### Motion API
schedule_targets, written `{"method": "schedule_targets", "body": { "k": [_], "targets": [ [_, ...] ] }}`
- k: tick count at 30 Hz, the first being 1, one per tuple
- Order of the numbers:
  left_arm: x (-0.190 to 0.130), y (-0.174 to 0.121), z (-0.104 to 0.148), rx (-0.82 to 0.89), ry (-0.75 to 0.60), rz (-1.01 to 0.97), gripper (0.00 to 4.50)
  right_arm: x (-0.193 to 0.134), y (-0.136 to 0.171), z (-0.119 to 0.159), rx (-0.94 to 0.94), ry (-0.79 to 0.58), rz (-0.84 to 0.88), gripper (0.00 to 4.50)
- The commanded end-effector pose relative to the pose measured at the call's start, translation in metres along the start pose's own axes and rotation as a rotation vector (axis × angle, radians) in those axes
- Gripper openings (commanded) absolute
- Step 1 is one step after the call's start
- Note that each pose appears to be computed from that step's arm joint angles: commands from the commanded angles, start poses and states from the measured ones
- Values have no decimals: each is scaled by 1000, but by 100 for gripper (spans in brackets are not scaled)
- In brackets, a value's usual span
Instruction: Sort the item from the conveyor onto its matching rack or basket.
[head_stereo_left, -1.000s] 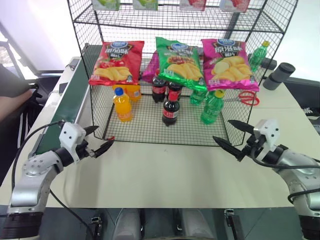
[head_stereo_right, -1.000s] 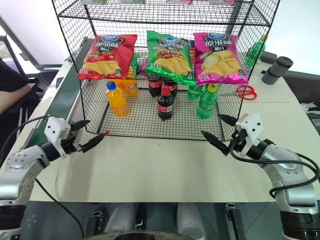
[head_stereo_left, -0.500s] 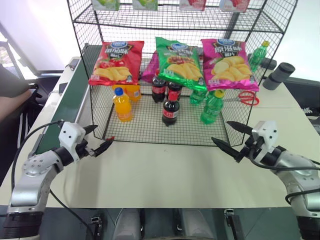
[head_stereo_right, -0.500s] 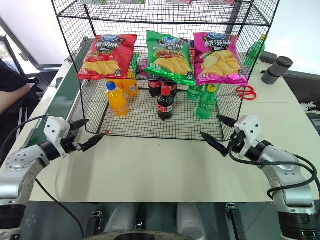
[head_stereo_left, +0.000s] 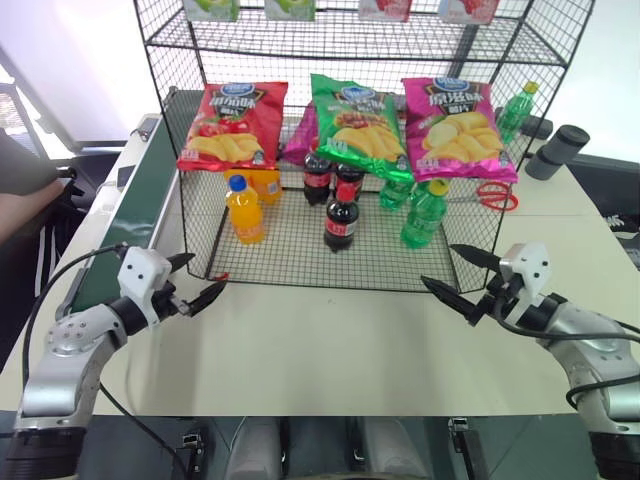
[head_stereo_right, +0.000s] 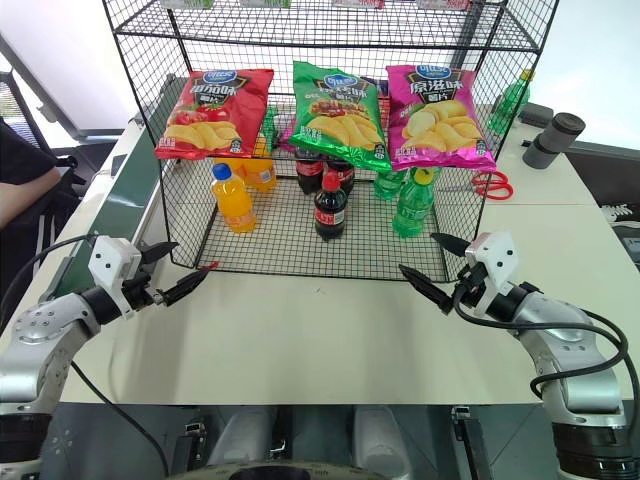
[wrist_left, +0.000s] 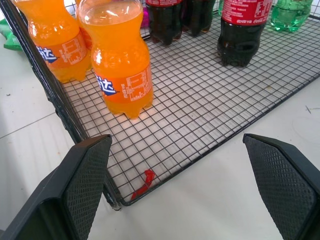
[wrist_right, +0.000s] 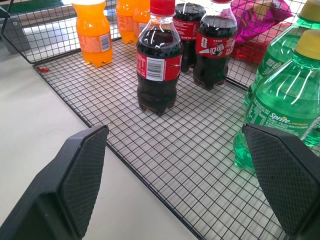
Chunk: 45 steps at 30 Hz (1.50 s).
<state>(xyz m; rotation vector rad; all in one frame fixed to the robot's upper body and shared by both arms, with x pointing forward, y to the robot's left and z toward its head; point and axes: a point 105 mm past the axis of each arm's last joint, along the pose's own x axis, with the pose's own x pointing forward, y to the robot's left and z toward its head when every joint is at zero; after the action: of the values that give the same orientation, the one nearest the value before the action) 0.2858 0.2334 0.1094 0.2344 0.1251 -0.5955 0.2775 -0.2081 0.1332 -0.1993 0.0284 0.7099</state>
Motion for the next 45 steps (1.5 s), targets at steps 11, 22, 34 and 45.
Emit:
{"method": "schedule_targets", "body": {
  "k": [11,22,34,45],
  "targets": [
    [-1,0,10,29,-33,16,450,8,4,14,-29,-35,21,445],
    [4,1,12,33,-45,12,450,10,4,12,-30,-42,23,445],
    [6,0,12,30,-46,4,450,6,4,5,-24,-43,13,445],
    [3,-5,10,19,-35,-2,450,7,8,4,-14,-36,24,445]
  ]
}}
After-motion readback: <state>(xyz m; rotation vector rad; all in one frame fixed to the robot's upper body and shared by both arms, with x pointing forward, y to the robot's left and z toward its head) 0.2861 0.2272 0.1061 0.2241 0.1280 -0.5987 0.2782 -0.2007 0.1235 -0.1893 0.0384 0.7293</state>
